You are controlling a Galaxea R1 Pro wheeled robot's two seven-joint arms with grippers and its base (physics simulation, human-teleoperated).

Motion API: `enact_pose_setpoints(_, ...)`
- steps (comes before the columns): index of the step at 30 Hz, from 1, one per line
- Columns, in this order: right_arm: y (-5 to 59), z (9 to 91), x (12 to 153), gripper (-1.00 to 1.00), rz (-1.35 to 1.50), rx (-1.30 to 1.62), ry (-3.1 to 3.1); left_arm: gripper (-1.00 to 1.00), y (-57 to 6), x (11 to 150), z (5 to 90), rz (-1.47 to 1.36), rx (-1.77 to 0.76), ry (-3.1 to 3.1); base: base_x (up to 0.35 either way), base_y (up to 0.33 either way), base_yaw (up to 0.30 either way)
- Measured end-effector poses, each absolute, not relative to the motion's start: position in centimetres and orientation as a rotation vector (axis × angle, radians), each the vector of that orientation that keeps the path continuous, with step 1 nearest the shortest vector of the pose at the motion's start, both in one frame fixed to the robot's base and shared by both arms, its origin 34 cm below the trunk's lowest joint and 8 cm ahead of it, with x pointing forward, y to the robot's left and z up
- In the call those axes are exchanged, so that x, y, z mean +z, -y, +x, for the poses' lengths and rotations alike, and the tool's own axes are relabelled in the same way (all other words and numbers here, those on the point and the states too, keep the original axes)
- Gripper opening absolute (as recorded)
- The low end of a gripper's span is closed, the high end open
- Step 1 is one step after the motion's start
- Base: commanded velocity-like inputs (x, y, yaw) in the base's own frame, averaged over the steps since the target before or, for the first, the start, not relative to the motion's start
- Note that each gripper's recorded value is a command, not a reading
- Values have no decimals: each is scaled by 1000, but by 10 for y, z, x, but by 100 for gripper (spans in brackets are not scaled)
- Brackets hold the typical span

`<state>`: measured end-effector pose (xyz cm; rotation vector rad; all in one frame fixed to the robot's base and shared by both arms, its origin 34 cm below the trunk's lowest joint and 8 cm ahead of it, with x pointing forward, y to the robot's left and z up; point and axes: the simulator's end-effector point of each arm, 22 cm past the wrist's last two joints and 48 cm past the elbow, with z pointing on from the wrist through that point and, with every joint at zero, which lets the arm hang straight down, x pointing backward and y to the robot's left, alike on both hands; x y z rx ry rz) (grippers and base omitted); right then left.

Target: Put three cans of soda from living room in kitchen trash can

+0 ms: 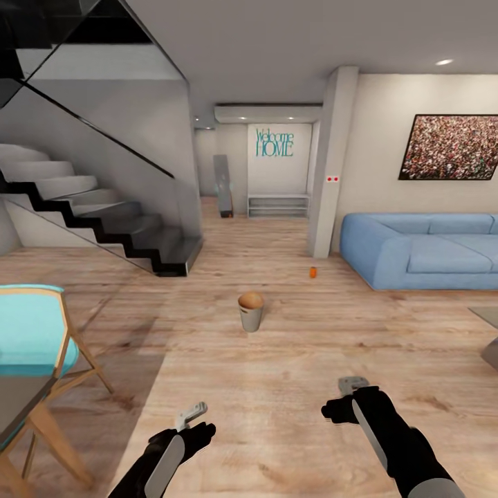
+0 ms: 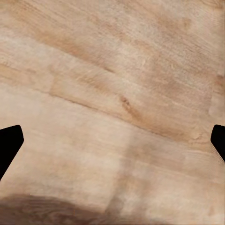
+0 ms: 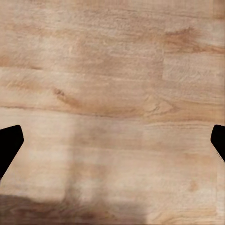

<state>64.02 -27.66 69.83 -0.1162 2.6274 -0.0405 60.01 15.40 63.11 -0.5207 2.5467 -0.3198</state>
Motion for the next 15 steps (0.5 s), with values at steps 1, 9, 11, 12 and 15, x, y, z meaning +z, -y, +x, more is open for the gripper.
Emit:
enact_pose_setpoints(1,276,640,698,100,-116,-40,-2628,100,-154,631,600,-521,-320,-2547,346,0,0)
enact_pose_setpoints(9,276,640,698,100,-118,-40,-2628,100,-154,631,600,-520,-319,-2547,346,0,0)
enact_pose_setpoints(11,276,640,698,100,-121,-40,-2628,100,-154,631,600,-520,-319,-2547,346,0,0)
enact_pose_setpoints(12,276,640,698,100,-121,-40,-2628,100,-154,631,600,-520,-319,-2547,346,0,0)
enact_pose_setpoints(15,276,640,698,100,-123,-40,-2629,100,-154,631,600,-519,-318,-2547,346,0,0)
